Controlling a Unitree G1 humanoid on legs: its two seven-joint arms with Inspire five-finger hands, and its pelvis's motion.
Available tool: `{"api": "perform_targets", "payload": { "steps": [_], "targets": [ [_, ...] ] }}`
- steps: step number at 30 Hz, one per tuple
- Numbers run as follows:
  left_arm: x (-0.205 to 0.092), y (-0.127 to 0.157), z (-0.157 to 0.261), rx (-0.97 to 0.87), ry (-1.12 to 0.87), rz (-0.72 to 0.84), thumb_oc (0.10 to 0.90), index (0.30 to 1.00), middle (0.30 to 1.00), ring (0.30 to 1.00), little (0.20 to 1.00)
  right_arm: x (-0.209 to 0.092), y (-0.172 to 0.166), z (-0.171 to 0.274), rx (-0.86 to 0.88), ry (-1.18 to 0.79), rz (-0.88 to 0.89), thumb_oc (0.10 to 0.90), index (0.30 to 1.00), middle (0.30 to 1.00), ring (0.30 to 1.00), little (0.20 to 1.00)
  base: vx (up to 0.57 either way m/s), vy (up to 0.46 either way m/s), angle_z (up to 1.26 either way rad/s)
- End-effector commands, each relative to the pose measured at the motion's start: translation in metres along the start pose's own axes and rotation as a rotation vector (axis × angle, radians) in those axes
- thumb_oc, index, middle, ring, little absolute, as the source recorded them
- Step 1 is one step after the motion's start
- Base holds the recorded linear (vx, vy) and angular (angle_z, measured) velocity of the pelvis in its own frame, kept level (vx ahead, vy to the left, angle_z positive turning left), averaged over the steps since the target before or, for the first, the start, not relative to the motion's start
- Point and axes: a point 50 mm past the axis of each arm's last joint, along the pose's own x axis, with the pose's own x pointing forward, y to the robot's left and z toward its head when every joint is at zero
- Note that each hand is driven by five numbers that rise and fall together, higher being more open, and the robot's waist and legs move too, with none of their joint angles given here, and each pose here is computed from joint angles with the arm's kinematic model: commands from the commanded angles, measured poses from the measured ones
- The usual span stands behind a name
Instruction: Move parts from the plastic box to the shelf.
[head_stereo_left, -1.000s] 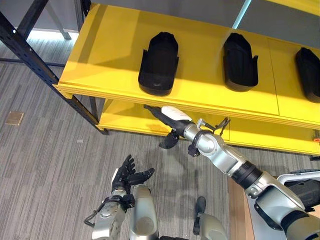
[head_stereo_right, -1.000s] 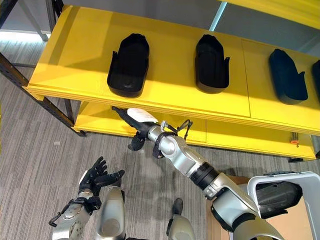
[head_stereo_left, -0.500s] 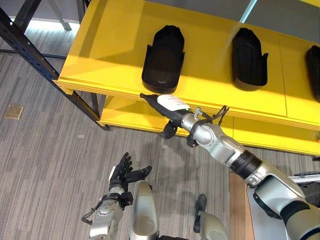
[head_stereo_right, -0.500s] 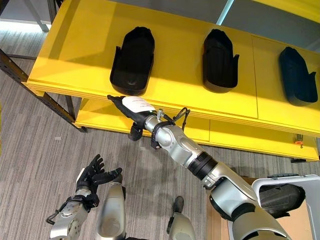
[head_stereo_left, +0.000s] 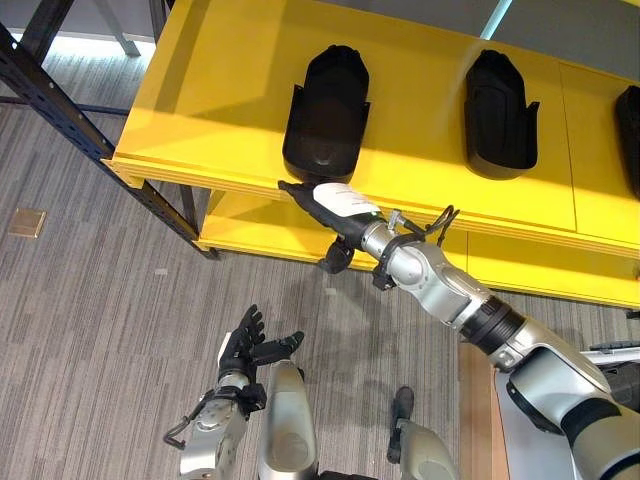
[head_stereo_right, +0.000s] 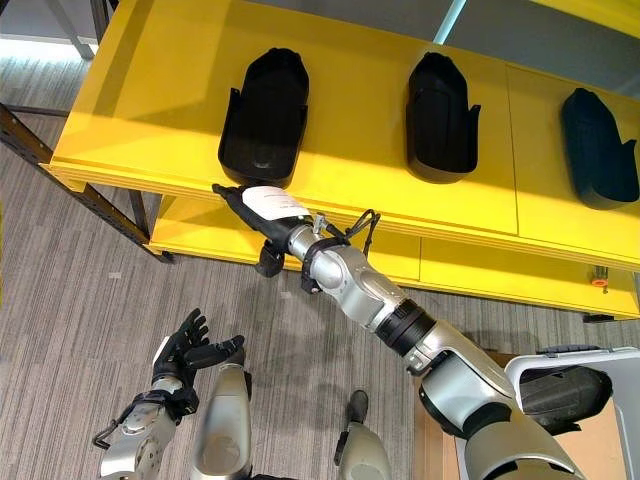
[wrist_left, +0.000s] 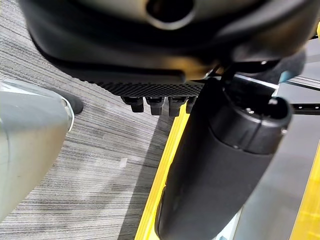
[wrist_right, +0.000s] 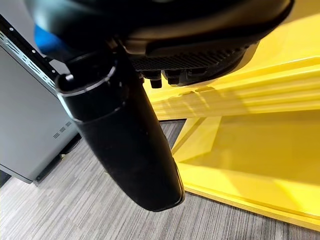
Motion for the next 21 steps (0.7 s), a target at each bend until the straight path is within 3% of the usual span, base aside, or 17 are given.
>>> {"api": "perform_targets", "payload": {
  "steps": [1,21],
  "targets": [
    [-0.011,-0.012,0.025,-0.034,-0.157,-0.042,0.9,1.0,1.0,1.0,1.0,0.011,-0.077,0.053,-0.175,-0.212,-0.249,0.9,1.0,1.0,1.0,1.0,0.0,0.0,0.0],
    [-0.009,-0.009,0.024,-0.025,-0.152,-0.03,0.9,1.0,1.0,1.0,1.0,0.013,-0.103,0.056,-0.26,-0.196,-0.322,0.9,1.0,1.0,1.0,1.0,0.0,0.0,0.0]
  ]
}}
